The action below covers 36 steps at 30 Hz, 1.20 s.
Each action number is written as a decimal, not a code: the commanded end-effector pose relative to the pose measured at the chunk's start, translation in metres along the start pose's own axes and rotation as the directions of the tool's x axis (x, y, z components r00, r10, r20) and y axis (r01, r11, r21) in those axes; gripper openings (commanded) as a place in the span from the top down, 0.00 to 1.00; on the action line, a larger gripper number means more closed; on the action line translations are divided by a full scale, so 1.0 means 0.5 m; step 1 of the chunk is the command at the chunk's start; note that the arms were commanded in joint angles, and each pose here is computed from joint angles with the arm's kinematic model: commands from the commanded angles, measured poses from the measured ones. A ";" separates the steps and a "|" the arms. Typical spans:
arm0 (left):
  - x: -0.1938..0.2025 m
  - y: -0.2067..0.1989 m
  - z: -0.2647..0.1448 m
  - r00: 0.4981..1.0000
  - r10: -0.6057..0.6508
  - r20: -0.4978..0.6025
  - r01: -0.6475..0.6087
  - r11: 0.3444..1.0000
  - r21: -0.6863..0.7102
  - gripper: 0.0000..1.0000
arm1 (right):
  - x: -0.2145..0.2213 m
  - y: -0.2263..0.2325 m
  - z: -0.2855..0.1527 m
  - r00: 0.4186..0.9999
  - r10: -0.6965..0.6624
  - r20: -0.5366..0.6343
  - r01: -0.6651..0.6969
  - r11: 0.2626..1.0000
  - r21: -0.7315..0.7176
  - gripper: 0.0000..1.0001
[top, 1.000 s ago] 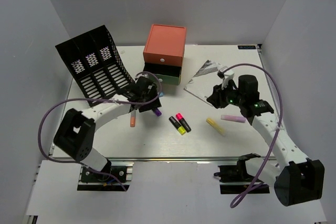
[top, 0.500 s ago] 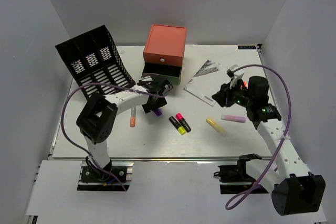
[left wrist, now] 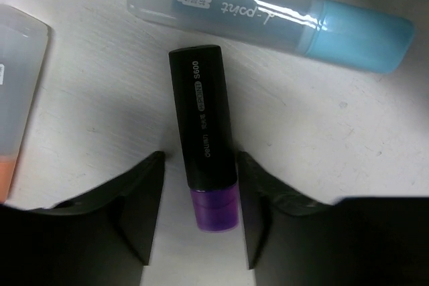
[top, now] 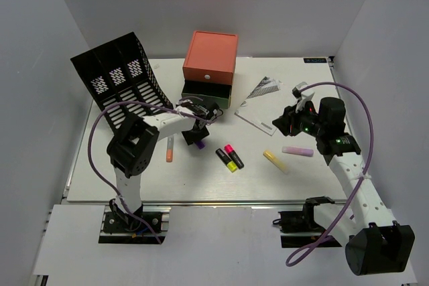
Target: Organize the desk
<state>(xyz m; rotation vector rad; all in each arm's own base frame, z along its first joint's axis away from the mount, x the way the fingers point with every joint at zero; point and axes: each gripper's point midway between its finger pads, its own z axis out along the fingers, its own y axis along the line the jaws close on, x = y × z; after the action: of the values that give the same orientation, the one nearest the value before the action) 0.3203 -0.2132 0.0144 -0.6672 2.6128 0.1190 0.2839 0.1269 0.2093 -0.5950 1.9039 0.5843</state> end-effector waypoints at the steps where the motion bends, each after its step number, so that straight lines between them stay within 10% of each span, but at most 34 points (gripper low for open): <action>1: 0.014 0.014 0.007 1.000 -0.023 -0.004 0.023 1.000 -0.009 0.47 | -0.016 0.000 -0.004 0.999 -0.019 0.039 0.019 1.000 -0.004 0.56; 11: 0.035 0.010 -0.106 0.996 0.084 -0.032 -0.073 0.965 0.252 0.92 | -0.012 -0.006 -0.004 0.999 -0.025 0.033 0.025 1.000 -0.004 0.58; 15: 0.006 -0.023 -0.224 0.937 0.310 0.160 -0.347 0.780 0.521 1.00 | -0.007 -0.004 -0.004 0.999 -0.034 0.024 0.035 0.999 -0.019 0.63; 18: -0.020 -0.049 -0.343 0.810 0.385 0.442 -0.584 0.470 0.662 1.00 | -0.007 -0.006 -0.004 0.999 -0.037 0.025 0.038 0.999 -0.018 0.65; 21: -0.063 -0.041 -0.416 0.547 0.419 0.725 -0.837 0.257 0.483 0.91 | -0.003 -0.011 -0.003 0.999 -0.033 0.019 0.033 0.999 -0.012 0.65; 27: -0.169 -0.070 -0.495 0.131 0.393 0.910 -0.990 0.101 0.098 0.92 | 0.000 -0.020 -0.002 1.000 -0.025 0.011 0.025 1.000 0.002 0.64; 36: -0.294 -0.199 -0.438 -0.084 0.506 0.858 -0.996 -0.063 -0.060 0.97 | -0.011 -0.030 -0.014 0.999 -0.032 0.033 0.031 0.999 0.030 0.62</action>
<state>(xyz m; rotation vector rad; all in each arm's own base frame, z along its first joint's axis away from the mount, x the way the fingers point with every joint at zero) 0.3763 -0.2820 0.2722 1.2036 1.6037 -0.2614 0.2895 0.1143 0.2062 -0.5835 1.9088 0.5631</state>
